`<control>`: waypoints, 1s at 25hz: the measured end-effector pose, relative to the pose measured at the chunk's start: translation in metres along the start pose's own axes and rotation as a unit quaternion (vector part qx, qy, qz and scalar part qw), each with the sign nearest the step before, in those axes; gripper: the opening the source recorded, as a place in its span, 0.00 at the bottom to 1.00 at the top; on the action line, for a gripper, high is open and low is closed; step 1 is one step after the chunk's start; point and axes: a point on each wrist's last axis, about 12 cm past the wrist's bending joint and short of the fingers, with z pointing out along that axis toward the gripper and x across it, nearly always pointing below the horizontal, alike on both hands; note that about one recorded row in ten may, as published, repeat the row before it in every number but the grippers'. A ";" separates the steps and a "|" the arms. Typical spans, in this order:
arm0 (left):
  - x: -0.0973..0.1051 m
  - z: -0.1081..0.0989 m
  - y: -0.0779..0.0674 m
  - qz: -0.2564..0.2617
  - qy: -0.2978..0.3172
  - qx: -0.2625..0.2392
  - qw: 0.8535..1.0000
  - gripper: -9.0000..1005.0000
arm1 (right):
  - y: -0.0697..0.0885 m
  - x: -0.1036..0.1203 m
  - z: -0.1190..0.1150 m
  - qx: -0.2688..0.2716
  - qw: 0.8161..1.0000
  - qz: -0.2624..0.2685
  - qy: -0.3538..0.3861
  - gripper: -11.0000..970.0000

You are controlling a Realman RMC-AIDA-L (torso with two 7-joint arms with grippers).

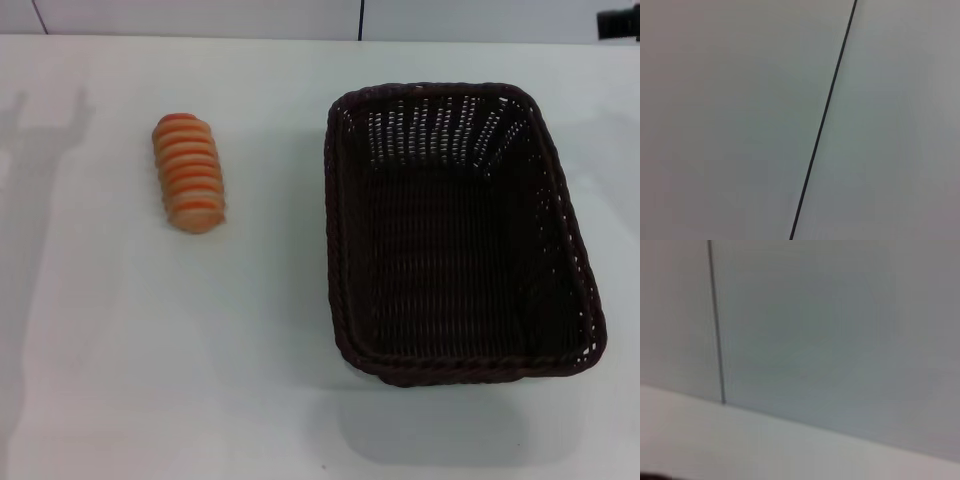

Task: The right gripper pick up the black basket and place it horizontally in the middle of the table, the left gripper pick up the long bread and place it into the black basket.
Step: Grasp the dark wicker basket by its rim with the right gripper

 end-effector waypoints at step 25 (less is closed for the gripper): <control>-0.010 -0.013 0.014 0.010 -0.023 -0.018 1.000 0.86 | 0.020 0.026 0.009 -0.072 0.986 0.070 0.135 0.84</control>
